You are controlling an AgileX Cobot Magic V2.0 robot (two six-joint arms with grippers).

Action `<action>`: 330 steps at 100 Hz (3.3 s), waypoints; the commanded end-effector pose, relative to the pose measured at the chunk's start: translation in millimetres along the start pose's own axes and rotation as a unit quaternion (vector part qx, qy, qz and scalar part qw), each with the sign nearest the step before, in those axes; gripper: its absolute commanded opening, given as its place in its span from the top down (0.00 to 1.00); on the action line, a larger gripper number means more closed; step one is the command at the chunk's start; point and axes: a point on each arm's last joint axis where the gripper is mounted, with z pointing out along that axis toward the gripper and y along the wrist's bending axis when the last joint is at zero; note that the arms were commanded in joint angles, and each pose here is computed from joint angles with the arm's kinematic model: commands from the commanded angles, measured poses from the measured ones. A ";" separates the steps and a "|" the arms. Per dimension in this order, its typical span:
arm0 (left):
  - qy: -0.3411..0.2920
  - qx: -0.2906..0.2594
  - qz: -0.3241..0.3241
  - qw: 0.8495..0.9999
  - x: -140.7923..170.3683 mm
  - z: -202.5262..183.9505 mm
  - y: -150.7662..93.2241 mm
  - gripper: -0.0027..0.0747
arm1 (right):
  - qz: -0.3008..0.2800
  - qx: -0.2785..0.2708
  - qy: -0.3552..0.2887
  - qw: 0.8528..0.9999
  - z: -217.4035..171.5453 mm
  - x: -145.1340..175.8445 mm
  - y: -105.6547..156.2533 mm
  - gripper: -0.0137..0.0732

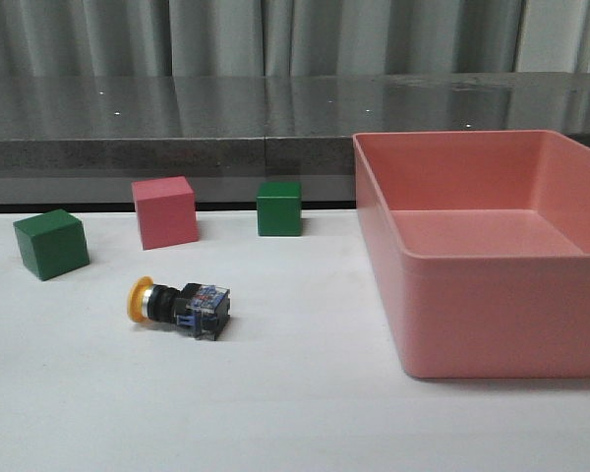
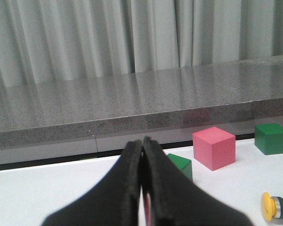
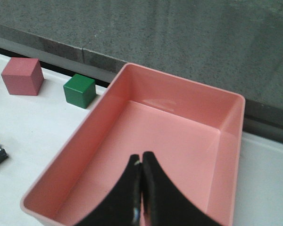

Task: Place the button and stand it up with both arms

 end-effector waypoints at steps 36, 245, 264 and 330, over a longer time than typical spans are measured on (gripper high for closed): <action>-0.035 0.007 -0.005 0.999 5.6 -1.7 -2.5 0.99 | 0.009 0.042 -0.091 0.995 -42.1 47.0 5.5 0.91; 0.301 0.642 0.146 0.690 -20.1 350.4 -88.2 0.25 | 0.008 0.045 -0.106 0.993 -47.4 50.1 6.4 0.91; 0.313 0.661 0.136 0.669 3.5 332.4 -85.2 0.30 | 0.008 0.045 -0.106 0.993 -47.4 50.1 6.4 0.91; 0.229 0.696 0.182 0.656 40.2 310.1 -92.3 0.32 | 0.008 0.045 -0.106 0.993 -47.4 50.1 6.4 0.91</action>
